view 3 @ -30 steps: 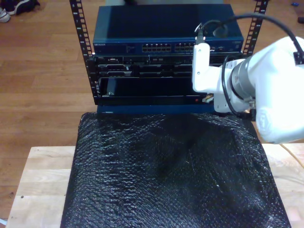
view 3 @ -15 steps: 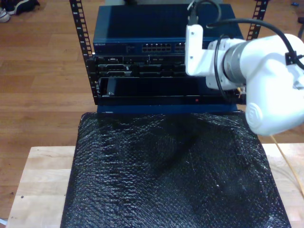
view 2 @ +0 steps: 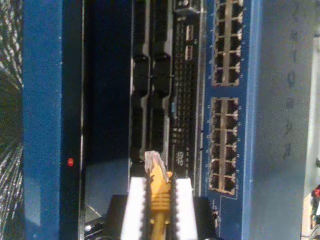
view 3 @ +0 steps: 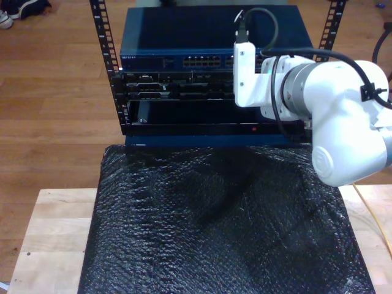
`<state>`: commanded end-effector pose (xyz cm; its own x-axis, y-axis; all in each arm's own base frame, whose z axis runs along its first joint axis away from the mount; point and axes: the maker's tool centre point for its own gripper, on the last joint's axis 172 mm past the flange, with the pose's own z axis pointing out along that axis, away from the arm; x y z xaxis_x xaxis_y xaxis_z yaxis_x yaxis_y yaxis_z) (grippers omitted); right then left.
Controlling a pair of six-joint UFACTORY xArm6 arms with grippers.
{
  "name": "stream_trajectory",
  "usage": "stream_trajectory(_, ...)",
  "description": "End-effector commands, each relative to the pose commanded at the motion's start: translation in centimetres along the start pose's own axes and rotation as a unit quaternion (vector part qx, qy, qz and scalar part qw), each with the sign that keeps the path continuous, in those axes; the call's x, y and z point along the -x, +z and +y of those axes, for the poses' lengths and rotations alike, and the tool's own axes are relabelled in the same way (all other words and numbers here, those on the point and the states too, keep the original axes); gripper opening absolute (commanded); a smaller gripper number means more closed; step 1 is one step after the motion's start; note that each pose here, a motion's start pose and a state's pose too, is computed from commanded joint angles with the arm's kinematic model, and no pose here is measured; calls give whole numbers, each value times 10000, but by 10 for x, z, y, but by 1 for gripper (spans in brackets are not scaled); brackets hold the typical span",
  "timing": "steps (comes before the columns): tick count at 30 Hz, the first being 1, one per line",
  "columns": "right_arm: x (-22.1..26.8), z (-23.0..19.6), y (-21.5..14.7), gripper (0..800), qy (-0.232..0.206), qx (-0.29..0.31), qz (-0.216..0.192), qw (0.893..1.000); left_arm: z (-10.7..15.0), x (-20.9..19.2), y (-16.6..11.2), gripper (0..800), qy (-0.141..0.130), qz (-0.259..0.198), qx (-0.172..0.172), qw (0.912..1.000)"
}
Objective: Grab the cable and plug it in
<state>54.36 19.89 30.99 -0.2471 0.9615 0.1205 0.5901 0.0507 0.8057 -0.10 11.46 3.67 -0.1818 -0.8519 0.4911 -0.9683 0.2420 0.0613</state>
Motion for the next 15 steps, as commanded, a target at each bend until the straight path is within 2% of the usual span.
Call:
stream_trajectory(5, -25, -15, 3, 0, -621, 36, 196, 9979, 0, 0, 0, 800, 0, 0, 0, 10000)
stream_trajectory(15, -28, -27, 4, 0, -913, -51, 207, 9956, 0, 0, 0, 800, -1, -8, 0, 10000)
